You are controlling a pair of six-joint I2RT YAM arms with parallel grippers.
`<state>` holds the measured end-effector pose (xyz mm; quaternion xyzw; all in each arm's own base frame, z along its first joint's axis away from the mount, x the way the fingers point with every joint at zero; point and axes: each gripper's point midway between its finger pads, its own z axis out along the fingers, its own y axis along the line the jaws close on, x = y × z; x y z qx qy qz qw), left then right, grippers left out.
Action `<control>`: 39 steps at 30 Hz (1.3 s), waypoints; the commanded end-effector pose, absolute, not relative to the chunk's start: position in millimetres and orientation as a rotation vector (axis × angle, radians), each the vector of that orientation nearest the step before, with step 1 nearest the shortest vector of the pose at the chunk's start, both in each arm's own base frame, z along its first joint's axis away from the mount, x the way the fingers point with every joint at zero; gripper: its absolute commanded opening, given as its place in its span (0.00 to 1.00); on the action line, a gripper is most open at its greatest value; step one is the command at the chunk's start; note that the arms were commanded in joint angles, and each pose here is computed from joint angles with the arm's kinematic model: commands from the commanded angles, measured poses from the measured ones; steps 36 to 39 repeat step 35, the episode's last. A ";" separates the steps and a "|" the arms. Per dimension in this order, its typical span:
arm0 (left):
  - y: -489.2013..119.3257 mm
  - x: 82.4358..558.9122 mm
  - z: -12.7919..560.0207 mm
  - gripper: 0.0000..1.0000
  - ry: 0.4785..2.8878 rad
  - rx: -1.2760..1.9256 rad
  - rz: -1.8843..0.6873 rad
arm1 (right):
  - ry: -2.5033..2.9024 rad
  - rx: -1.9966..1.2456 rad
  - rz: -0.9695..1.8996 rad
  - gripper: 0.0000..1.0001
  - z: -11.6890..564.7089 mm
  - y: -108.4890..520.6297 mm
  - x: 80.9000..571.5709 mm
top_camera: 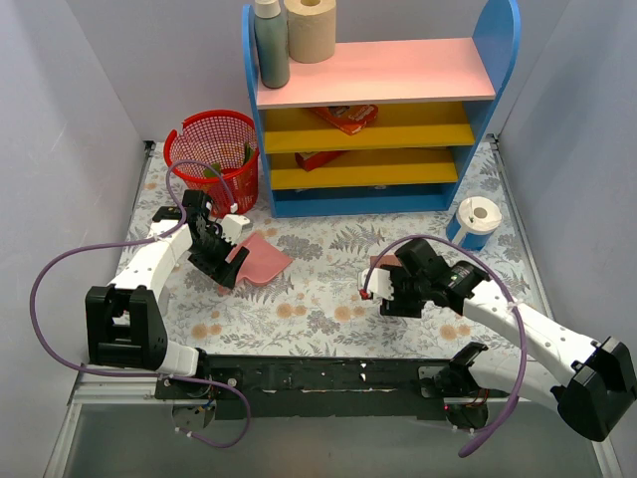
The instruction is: Sweep away the paper scraps from the table
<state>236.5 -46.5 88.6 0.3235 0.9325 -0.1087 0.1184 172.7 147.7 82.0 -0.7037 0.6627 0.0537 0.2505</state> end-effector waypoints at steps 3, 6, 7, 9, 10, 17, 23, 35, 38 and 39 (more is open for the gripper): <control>-62.1 243.3 110.0 0.75 2.659 0.890 -0.409 | 1.852 -1.969 0.273 0.91 93.6 150.7 152.3; -64.7 243.8 113.4 0.75 2.657 0.883 -0.429 | 1.887 -2.021 0.333 0.93 89.6 148.3 140.2; -64.3 245.0 114.9 0.75 2.652 0.882 -0.423 | 1.877 -2.017 0.362 0.94 93.6 153.2 140.0; -63.1 246.8 117.7 0.76 2.643 0.881 -0.406 | 1.865 -1.931 0.379 0.95 106.5 167.1 149.8; -63.2 248.1 119.7 0.77 2.637 0.873 -0.401 | 1.849 -1.864 0.369 0.95 119.4 175.6 159.7; -66.7 278.0 156.2 0.98 2.440 0.641 -0.312 | 2.034 -1.362 0.154 0.97 169.3 201.2 242.2; -80.1 277.5 183.5 0.98 2.414 0.448 -0.416 | 1.952 -0.974 0.016 0.98 239.6 212.4 305.3; -62.0 306.1 213.1 0.98 2.370 0.020 -0.449 | 1.841 -0.633 -0.217 0.98 318.2 186.0 353.8; -62.0 306.1 213.1 0.98 2.370 0.020 -0.449 | 1.841 -0.633 -0.217 0.98 318.2 186.0 353.8; -62.0 306.1 213.1 0.98 2.370 0.020 -0.449 | 1.841 -0.633 -0.217 0.98 318.2 186.0 353.8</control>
